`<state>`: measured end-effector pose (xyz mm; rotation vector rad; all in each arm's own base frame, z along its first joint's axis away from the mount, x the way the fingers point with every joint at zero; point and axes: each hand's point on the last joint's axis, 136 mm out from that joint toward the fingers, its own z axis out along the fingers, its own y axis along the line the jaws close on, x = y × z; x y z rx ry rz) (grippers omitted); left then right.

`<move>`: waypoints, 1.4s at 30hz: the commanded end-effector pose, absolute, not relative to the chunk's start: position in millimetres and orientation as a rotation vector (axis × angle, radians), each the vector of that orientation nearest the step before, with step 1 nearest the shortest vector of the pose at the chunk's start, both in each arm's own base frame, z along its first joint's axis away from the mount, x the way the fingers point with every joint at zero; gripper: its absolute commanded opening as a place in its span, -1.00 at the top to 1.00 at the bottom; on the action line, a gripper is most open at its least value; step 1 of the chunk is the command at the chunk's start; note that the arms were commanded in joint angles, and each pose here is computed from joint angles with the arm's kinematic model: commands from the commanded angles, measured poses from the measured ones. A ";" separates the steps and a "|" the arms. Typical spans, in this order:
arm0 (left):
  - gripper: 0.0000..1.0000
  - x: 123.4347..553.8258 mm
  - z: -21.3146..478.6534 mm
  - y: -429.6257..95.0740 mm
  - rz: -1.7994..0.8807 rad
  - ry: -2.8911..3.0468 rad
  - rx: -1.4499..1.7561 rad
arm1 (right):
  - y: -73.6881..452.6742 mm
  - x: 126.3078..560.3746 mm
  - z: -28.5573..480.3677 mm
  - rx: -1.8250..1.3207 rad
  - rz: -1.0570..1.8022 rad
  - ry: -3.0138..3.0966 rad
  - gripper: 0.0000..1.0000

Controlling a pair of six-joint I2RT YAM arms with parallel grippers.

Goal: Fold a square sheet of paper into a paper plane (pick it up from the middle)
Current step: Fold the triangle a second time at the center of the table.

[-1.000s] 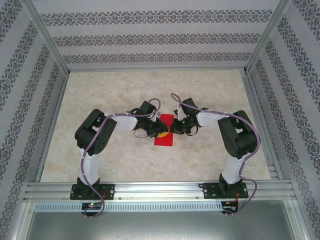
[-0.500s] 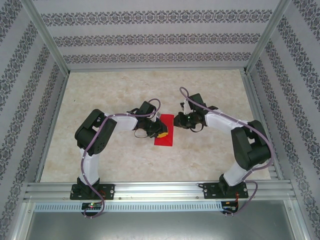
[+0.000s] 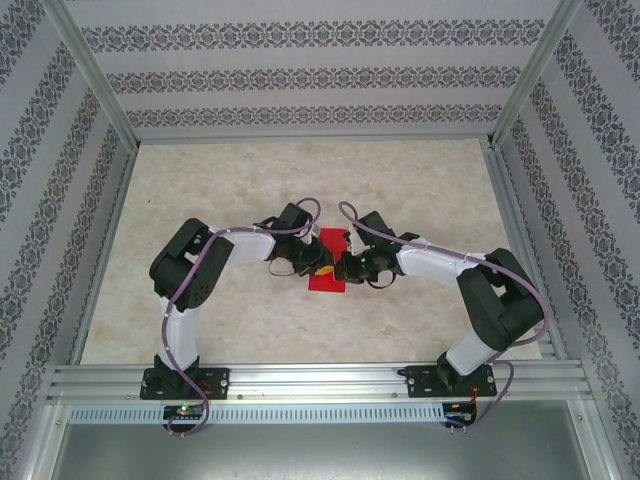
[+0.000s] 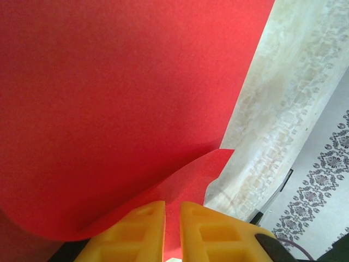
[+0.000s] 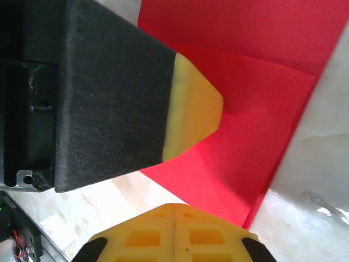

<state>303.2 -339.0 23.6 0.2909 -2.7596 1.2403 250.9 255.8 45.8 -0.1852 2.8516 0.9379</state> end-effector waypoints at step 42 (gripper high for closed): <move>0.69 286.5 -22.0 -304.4 0.960 -2.788 0.429 | 257.2 262.3 29.2 -0.206 0.870 2.900 0.95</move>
